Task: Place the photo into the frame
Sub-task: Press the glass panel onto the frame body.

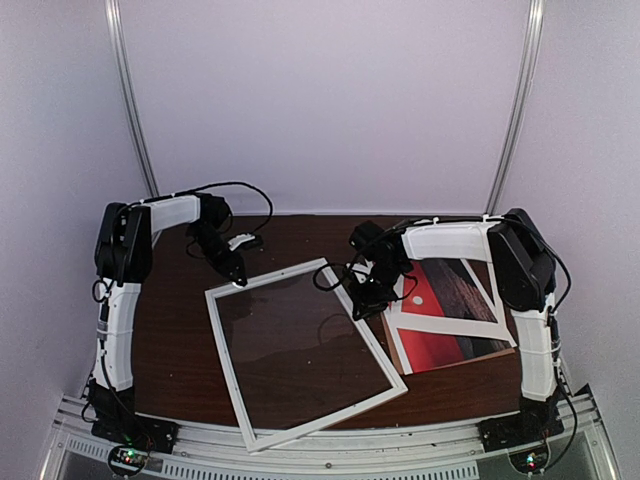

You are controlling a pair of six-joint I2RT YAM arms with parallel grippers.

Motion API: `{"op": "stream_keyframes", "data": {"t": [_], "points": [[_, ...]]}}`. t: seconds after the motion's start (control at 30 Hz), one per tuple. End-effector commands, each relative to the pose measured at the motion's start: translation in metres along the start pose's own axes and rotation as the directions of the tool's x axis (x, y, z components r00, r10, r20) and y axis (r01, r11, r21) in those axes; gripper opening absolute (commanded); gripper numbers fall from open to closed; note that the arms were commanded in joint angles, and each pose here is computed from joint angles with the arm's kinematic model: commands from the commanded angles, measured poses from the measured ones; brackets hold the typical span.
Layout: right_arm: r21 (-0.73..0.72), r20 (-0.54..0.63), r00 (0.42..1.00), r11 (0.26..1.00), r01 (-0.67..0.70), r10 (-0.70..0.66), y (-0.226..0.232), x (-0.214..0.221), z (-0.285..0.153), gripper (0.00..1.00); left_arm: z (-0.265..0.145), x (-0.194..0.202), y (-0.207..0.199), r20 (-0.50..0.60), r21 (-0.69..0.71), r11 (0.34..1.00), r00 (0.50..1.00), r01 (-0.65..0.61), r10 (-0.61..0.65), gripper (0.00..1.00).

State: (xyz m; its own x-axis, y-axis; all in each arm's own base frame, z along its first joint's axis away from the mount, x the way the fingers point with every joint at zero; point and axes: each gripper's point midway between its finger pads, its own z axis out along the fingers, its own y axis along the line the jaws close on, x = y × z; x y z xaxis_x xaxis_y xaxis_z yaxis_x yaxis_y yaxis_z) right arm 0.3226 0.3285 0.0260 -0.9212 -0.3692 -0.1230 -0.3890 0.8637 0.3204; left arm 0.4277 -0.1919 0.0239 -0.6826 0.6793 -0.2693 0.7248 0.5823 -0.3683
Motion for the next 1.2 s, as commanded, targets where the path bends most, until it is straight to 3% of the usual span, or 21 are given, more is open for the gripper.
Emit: {"op": "stream_keyframes", "data": {"t": [0.0,0.6,0.87,1.17], "points": [[0.005,-0.028,0.999,1.0,-0.03,0.03,-0.013,0.007,0.032,0.09,-0.002,-0.008,-0.005,0.042,0.045,0.999,0.999,0.009,-0.011,0.21],[0.004,-0.033,0.999,1.0,-0.031,0.031,-0.013,0.008,0.035,0.09,-0.003,-0.008,-0.003,0.047,0.051,0.998,0.999,0.022,-0.024,0.0],[0.003,-0.032,0.999,0.999,-0.035,0.035,-0.013,0.008,0.036,0.09,-0.014,-0.012,0.007,0.07,0.029,0.998,0.996,0.06,-0.062,0.0],[0.003,-0.03,0.999,0.999,-0.037,0.037,-0.014,0.009,0.037,0.09,-0.037,-0.03,0.015,0.184,0.041,0.991,0.974,0.125,-0.13,0.0]]}}
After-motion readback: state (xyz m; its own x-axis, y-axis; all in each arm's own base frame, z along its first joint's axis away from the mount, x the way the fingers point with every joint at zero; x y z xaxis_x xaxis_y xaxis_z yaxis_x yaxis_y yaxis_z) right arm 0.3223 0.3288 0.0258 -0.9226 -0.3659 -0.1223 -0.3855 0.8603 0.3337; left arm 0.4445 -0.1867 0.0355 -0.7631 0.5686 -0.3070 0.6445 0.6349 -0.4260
